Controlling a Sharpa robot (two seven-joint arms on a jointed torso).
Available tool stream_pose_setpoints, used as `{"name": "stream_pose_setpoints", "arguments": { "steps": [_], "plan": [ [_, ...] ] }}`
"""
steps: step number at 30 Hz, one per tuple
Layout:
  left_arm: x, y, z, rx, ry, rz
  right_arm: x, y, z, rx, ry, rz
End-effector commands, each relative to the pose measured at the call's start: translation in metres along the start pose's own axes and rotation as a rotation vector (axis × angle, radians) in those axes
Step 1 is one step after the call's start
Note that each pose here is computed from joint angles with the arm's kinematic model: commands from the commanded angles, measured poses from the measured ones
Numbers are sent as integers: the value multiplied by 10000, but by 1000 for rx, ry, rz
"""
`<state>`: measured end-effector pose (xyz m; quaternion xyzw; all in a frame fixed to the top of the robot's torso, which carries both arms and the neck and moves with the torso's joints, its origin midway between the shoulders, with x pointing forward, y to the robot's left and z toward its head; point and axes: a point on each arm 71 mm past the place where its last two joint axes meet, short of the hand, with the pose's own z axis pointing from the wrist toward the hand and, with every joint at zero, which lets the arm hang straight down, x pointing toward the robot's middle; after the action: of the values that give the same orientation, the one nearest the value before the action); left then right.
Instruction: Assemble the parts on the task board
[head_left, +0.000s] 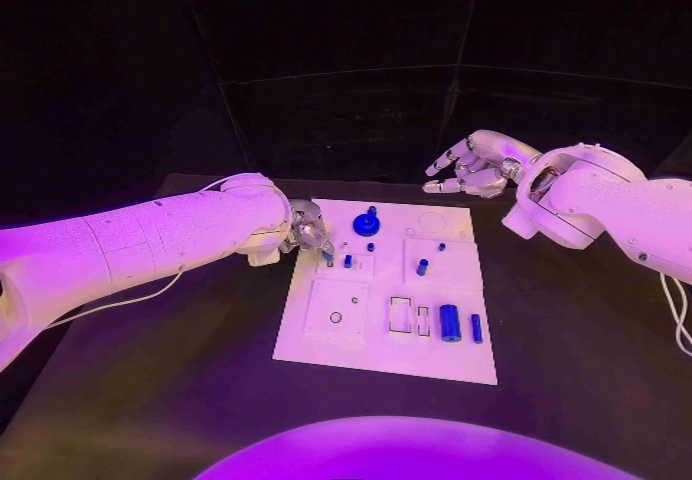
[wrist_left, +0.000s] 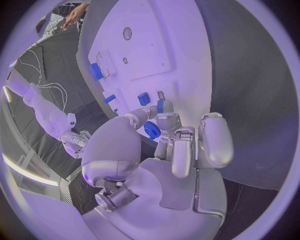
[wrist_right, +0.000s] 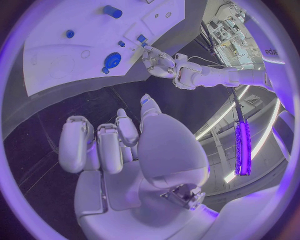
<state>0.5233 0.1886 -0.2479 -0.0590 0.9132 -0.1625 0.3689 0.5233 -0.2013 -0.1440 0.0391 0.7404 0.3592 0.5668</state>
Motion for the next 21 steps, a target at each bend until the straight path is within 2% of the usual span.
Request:
{"name": "stream_pose_setpoints", "arguments": {
  "steps": [1,9,21],
  "plan": [
    [29,-15,2,-8,19,19,-6,12,4,-6,4,-2],
    [71,-27,4,-9,41,28,-5,13,6,-6,5,-3],
    [98,2,-7,-23,67,39,-5,10,6,-5,6,-3]
  ]
}}
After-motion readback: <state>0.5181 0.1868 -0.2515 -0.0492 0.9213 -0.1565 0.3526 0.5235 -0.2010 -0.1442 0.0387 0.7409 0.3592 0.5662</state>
